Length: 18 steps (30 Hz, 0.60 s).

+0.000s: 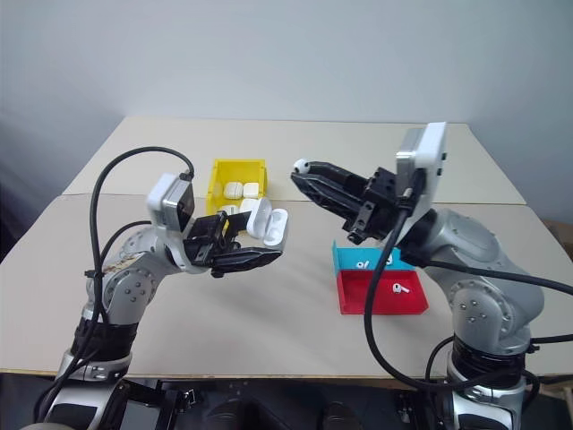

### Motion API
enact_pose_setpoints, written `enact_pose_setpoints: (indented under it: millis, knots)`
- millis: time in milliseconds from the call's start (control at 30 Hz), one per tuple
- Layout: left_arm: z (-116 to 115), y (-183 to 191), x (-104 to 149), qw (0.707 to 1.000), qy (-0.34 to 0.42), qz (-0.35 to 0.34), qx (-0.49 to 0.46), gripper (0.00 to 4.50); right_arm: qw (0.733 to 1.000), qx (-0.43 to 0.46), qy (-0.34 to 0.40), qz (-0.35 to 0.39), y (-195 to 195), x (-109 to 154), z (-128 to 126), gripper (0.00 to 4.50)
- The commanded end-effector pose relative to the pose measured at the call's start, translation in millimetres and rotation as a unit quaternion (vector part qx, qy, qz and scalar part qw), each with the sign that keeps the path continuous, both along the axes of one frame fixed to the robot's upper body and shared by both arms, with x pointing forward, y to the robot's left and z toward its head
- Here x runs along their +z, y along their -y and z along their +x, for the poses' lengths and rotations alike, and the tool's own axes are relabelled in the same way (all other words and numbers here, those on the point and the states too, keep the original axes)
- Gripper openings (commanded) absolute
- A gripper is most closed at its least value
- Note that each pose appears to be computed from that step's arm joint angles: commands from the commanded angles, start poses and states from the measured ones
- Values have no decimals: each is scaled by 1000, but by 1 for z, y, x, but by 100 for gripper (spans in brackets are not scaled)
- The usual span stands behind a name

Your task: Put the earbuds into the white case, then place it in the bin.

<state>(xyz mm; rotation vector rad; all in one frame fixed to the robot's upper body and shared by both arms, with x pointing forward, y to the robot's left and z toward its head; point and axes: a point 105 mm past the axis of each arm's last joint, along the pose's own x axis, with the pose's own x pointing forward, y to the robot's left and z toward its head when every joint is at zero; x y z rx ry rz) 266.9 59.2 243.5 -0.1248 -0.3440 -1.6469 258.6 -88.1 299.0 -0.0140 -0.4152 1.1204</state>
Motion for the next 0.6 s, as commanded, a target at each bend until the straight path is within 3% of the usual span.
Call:
enact_pose_setpoints:
  millis: [33,300,600]
  knots:
    - [0,1,8,1000,17,1,-12,277,1000,18,15,1,-9,0,-11,62]
    - [1,1,8,1000,22,3,-10,277,999,27,11,-29,-11,-15,-15,62]
    - [-1,1,6,1000,20,10,-7,277,998,45,16,-32,-16,-13,-17,62]
